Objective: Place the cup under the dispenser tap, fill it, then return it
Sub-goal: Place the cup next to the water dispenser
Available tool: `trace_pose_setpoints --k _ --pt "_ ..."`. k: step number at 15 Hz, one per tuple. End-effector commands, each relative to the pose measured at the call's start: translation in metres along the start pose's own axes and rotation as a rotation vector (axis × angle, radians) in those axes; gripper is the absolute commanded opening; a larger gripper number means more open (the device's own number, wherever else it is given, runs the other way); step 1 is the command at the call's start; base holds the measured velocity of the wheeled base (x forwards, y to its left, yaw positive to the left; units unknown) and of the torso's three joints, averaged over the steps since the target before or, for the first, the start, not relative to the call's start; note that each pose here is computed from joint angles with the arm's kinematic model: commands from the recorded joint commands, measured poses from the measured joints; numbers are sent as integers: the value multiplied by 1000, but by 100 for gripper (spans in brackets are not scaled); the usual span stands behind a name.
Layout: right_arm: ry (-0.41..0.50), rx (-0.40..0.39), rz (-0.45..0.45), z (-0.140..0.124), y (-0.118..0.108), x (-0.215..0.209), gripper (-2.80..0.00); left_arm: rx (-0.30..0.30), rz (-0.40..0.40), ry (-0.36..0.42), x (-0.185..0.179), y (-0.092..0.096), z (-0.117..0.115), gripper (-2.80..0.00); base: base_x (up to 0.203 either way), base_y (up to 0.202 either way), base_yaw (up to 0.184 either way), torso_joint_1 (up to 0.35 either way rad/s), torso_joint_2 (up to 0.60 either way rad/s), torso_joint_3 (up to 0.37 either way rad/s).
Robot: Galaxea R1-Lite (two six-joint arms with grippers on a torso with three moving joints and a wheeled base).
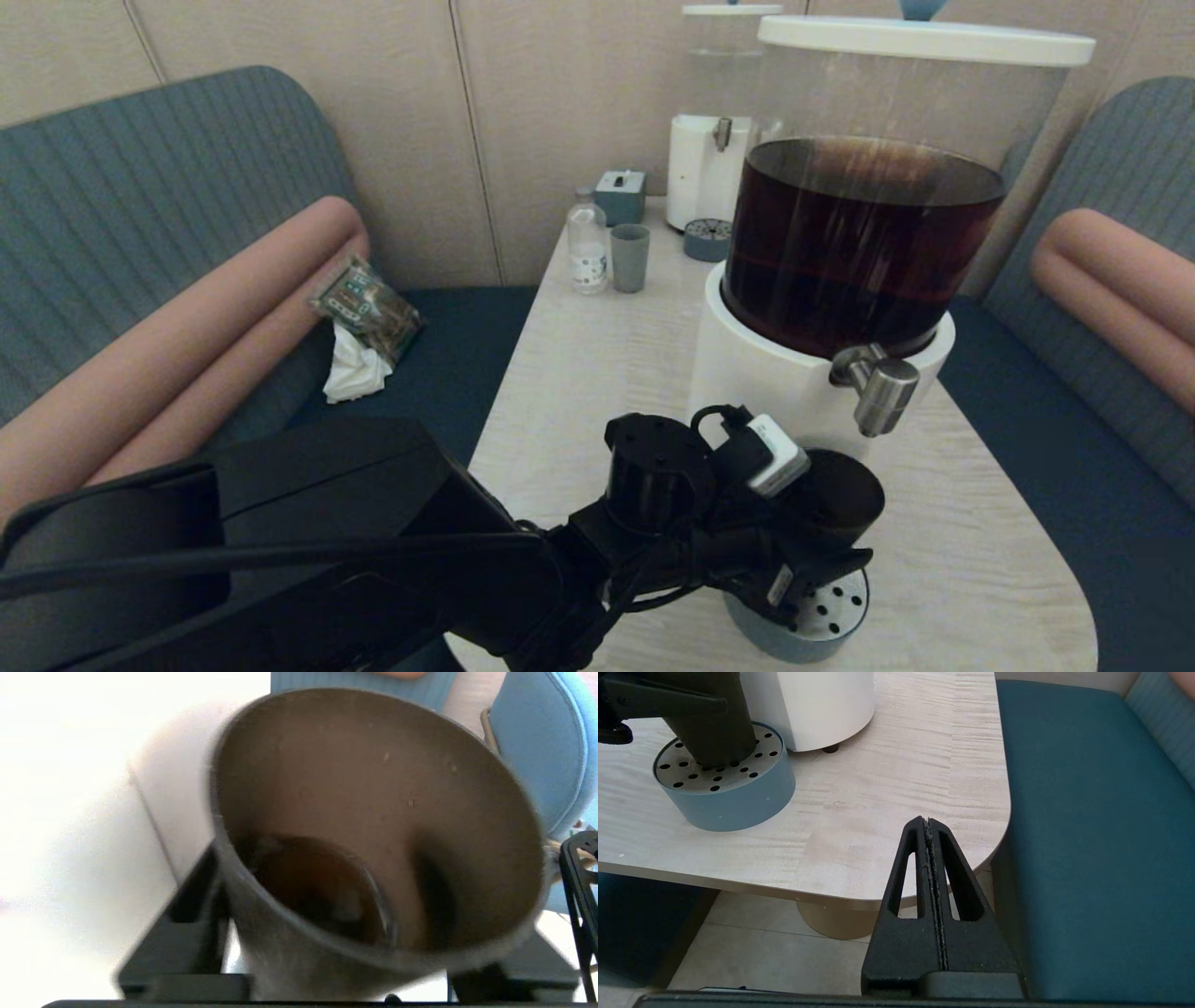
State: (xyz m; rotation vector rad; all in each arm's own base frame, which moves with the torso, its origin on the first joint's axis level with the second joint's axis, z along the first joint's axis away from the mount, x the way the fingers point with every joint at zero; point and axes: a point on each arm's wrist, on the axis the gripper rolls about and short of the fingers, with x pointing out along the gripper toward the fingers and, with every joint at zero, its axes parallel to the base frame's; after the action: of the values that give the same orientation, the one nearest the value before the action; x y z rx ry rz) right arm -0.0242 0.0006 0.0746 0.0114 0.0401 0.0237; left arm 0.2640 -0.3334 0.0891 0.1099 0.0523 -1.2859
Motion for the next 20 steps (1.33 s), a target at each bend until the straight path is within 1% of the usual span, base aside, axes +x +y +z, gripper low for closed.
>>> trace_pose_setpoints --k 1,7,10,12,15,20 --pt "2 0 1 0 0 0 -280 3 -2 -5 0 0 0 -280 0 0 0 0 0 0" --pt "1 0 1 0 0 0 -280 5 -2 -10 0 -1 1 -280 0 0 0 0 0 0" --pt "2 0 1 0 0 0 -280 12 25 -18 -4 -1 3 -280 0 0 0 0 0 0" --pt "3 0 1 0 0 0 -280 15 31 -29 -12 -3 9 -280 0 0 0 0 0 0" --pt "1 0 1 0 0 0 -280 7 56 -6 -32 -7 10 -280 0 0 0 0 0 0" --pt "0 0 1 0 0 0 -280 18 86 -42 -67 -12 26 -280 0 0 0 0 0 0"
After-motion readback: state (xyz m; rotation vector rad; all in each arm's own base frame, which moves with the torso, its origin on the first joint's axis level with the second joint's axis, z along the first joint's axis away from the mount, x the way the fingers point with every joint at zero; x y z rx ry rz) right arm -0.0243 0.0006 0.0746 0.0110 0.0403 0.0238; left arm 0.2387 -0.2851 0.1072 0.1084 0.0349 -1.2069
